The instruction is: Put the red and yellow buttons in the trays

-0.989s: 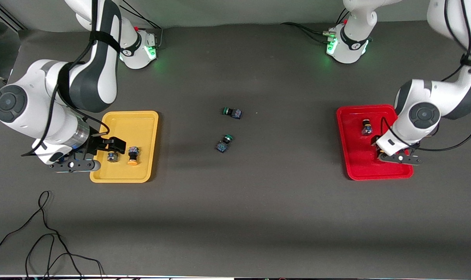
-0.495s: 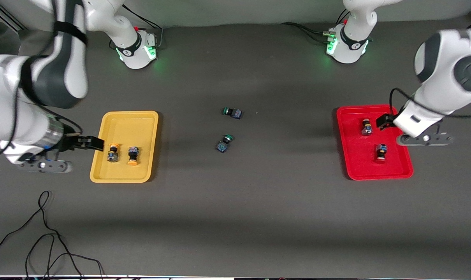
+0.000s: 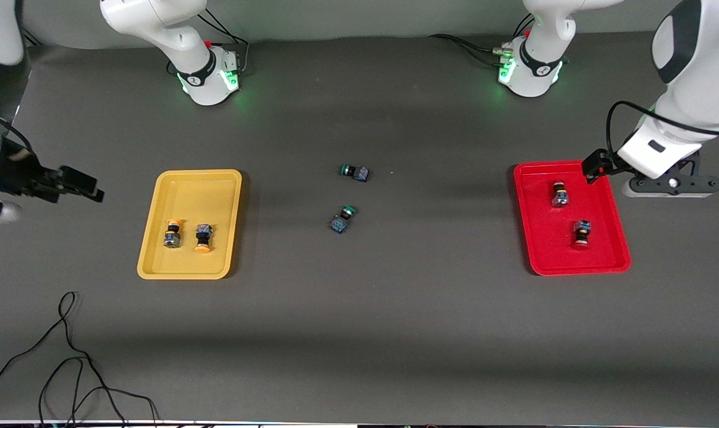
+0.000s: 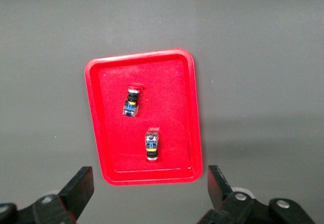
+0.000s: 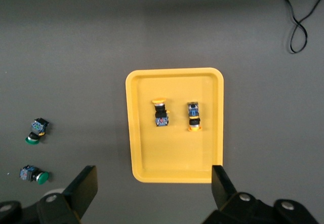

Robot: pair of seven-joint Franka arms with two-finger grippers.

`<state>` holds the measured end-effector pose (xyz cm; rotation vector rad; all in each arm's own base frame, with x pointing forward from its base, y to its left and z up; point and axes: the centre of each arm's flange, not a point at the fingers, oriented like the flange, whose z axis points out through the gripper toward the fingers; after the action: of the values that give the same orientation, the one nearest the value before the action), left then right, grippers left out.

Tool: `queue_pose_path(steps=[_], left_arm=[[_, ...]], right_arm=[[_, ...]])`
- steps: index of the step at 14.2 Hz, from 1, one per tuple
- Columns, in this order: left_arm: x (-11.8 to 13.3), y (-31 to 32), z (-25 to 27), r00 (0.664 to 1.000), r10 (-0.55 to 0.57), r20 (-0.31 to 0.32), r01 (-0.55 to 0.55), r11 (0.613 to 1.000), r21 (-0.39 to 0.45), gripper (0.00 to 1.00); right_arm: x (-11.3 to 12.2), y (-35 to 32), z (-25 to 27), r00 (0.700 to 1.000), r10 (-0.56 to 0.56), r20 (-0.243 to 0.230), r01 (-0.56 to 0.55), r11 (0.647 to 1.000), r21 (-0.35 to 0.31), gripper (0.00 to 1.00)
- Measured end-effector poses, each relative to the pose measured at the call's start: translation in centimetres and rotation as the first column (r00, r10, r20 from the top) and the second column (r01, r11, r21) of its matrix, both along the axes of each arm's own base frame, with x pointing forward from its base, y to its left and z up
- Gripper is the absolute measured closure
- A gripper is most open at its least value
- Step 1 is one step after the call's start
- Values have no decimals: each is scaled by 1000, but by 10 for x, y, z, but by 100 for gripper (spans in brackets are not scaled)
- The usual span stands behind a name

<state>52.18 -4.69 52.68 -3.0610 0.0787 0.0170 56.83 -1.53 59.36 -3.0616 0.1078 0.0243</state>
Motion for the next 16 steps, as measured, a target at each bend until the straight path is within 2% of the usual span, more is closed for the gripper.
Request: queue_pose_path(steps=[3, 6, 11, 16], left_arm=[[-1, 8, 11, 1000, 14, -14, -14, 1000, -7, 0], [0, 11, 19, 1000, 24, -8, -24, 1000, 1, 0], [1, 15, 20, 999, 34, -5, -34, 999, 5, 0], [3, 15, 26, 999, 36, -14, -36, 999, 5, 0]], right_arm=[[-5, -19, 2, 1000, -28, -3, 28, 1000, -3, 0], [-6, -24, 2, 1000, -29, -11, 28, 999, -34, 0], [-8, -23, 6, 1000, -27, -5, 27, 999, -38, 0], [-12, -21, 3, 999, -21, -39, 20, 999, -37, 0]])
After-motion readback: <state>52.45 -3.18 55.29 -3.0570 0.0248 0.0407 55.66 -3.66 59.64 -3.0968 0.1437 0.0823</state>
